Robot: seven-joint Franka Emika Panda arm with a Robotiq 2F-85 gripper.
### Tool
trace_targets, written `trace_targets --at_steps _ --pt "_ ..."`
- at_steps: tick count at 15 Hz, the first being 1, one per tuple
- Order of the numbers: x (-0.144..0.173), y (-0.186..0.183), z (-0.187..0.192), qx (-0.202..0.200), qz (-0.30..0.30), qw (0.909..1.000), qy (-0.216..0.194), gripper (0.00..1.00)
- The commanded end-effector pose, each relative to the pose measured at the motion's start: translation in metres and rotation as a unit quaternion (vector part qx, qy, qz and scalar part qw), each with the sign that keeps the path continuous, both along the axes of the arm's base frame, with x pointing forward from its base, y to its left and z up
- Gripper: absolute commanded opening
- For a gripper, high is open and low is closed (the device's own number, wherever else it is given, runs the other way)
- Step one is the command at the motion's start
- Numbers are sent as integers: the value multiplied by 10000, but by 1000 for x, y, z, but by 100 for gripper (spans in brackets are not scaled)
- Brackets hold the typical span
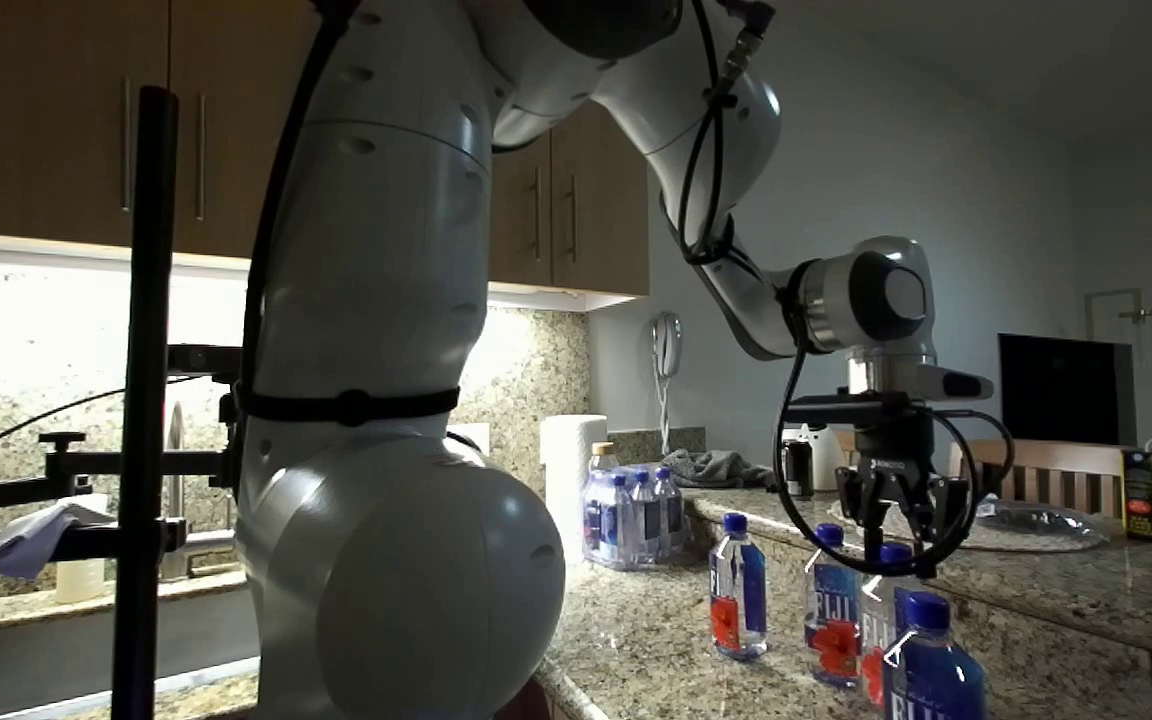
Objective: Move the water bottles forward
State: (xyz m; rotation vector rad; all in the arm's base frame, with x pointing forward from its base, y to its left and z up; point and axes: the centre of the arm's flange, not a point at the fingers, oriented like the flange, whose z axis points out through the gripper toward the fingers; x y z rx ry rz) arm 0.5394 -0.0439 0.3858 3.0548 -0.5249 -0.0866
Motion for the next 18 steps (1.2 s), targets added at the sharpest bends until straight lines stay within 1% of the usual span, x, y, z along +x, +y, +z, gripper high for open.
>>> trace_targets --at_steps 1,4,5,6,11,16,18 --pt "4 0 2 141 73 9999 51 32" --pt "4 0 2 151 127 9998 71 13" --pt "4 0 2 150 149 9997 77 9" --pt "4 0 1 151 171 9997 88 12" --pt "2 2 5 176 315 9993 72 12" --pt "-8 6 25 198 401 9990 -84 12" --pt "-17 8 35 188 441 9988 -64 12"
